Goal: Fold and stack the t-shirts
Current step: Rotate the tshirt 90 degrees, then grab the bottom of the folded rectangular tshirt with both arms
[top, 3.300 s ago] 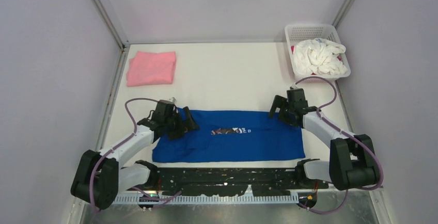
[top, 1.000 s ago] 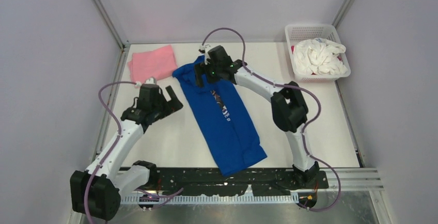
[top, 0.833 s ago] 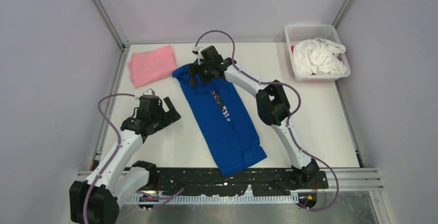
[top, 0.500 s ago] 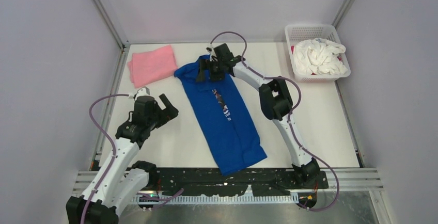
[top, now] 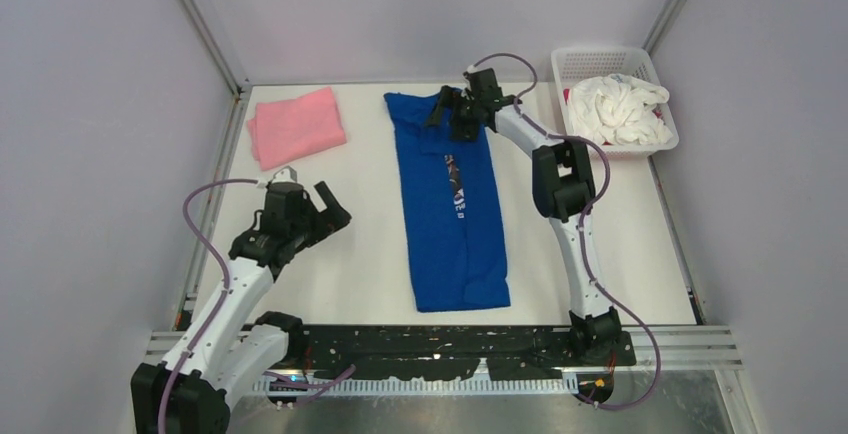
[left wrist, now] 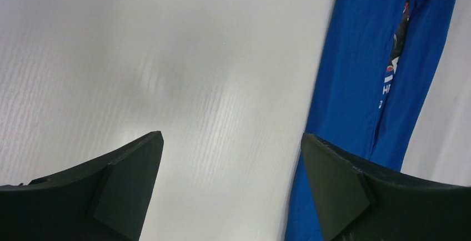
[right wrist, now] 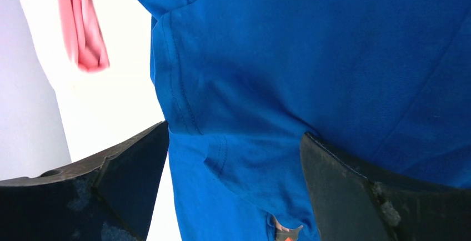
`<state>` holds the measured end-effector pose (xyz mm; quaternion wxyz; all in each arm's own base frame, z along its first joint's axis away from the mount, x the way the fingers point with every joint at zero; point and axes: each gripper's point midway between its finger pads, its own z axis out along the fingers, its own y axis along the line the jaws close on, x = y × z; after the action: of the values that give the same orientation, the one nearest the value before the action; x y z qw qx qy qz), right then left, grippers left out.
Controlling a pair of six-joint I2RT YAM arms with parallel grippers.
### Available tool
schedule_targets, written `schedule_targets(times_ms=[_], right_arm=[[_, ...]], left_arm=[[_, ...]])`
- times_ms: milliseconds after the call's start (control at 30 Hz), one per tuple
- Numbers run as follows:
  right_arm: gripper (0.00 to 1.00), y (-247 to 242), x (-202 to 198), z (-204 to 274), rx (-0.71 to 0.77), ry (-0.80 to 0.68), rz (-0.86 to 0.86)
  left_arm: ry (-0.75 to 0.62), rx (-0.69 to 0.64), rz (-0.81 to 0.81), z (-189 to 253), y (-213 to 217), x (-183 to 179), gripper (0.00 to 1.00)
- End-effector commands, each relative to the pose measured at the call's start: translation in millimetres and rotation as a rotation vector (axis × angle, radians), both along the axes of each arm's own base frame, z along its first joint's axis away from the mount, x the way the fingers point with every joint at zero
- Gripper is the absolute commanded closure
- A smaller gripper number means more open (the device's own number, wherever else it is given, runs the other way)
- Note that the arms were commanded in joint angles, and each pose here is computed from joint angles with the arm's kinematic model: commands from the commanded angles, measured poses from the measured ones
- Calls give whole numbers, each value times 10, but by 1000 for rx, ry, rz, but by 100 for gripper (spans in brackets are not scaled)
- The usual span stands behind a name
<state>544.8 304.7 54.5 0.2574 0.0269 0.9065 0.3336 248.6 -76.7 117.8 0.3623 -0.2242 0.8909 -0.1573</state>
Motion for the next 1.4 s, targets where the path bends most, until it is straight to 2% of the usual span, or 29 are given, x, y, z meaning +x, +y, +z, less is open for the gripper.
schedule_targets(times_ms=[0, 100, 233, 367, 400, 500, 600, 633, 767, 800, 833, 867, 1033, 1133, 1267, 1367], right_arm=[[5, -727, 294, -174, -44, 65, -260], [5, -828, 387, -133, -20, 54, -326], [5, -820, 435, 44, 9, 24, -323], [5, -695, 406, 573, 32, -61, -207], [5, -671, 391, 846, 38, -110, -178], [4, -668, 110, 1210, -72, -193, -71], [5, -824, -342, 1478, -183, -265, -67], [5, -819, -483, 1484, -201, -273, -67], [5, -1152, -1261, 1291, -280, -251, -173], [5, -1267, -1545, 1171, -286, -225, -202], [5, -1370, -1816, 828, -337, -160, -212], [5, -1402, -1964, 946, -308, -184, -238], [4, -1524, -2848, 551, -340, -97, -199], [2, -1476, -3241, 379, -349, -43, -142], [0, -1390, -3569, 177, -325, 14, -103], [6, -1344, -3728, 27, -306, 64, -103]], left_arm=[[-94, -31, -55, 284, -135, 198, 0], [-87, -48, -105, 303, -261, 220, 0], [-69, -52, -195, 307, -507, 219, 0], [-13, -76, -337, 218, -858, 80, 1], [2, -85, -374, 186, -951, 24, 1], [36, -119, -489, 71, -1240, -165, 1], [85, -167, -565, -102, -1476, -336, 1], [108, -182, -583, -170, -1529, -388, 4], [167, -204, -658, -321, -1716, -556, 11], [171, -202, -674, -343, -1755, -579, 13], [182, -204, -693, -362, -1796, -614, 15], [192, -206, -714, -386, -1838, -646, 18], [249, -188, -753, -570, -1920, -774, 29], [287, -156, -767, -719, -1910, -849, 36], [321, -122, -745, -879, -1882, -838, 47], [323, -122, -734, -934, -1908, -800, 52]])
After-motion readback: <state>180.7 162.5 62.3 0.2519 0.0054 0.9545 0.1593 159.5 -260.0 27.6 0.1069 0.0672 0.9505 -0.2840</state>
